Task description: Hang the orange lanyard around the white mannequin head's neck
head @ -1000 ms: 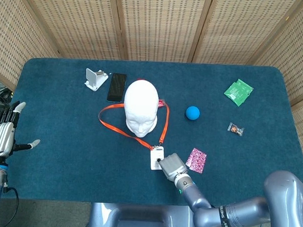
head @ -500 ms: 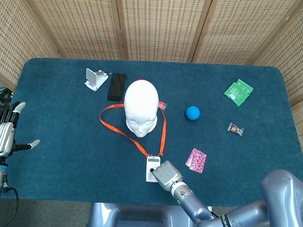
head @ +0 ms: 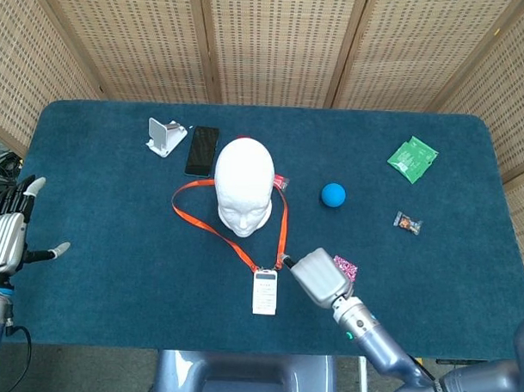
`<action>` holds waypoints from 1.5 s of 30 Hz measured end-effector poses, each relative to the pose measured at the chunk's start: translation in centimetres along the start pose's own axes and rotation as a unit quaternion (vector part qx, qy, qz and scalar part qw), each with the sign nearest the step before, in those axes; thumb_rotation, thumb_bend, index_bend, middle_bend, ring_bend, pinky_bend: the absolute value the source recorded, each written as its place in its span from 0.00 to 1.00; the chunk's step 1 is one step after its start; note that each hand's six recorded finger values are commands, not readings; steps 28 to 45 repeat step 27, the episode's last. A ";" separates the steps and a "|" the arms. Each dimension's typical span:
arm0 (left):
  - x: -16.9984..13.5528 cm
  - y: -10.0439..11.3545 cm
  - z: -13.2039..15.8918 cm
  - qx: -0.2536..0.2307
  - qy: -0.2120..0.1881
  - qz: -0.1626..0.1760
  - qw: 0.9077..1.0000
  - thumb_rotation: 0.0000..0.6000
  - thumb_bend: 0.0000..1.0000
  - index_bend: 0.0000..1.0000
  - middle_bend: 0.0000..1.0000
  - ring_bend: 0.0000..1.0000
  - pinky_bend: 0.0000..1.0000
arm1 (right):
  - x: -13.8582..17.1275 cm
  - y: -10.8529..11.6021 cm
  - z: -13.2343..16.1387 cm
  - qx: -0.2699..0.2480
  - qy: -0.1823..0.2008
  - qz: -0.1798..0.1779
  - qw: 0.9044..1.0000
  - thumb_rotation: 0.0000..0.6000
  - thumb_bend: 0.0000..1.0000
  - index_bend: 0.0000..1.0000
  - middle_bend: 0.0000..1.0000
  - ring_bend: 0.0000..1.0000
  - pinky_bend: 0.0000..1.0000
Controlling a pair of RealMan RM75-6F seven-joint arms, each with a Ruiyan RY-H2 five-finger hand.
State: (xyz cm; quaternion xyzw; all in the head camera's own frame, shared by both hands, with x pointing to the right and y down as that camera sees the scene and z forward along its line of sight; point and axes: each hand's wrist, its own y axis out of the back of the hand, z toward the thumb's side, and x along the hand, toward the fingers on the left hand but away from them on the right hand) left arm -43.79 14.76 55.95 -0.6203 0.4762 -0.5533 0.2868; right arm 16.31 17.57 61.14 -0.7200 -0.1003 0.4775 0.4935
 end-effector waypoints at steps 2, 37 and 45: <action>-0.2 0.0 0.1 0.000 -0.002 0.001 1.000 1.00 0.00 0.00 0.00 0.00 0.00 | 1.4 -0.3 -2.2 -0.009 -0.016 -0.024 1.000 1.00 0.35 0.14 0.49 0.66 0.80; -5.5 -0.7 -2.6 0.017 -0.023 0.029 0.999 1.00 0.00 0.00 0.00 0.00 0.00 | 17.8 -5.7 -16.0 -0.167 -0.225 -0.173 0.944 1.00 0.00 0.00 0.00 0.00 0.00; -5.5 -0.7 -2.6 0.017 -0.023 0.029 0.999 1.00 0.00 0.00 0.00 0.00 0.00 | 17.8 -5.7 -16.0 -0.167 -0.225 -0.173 0.944 1.00 0.00 0.00 0.00 0.00 0.00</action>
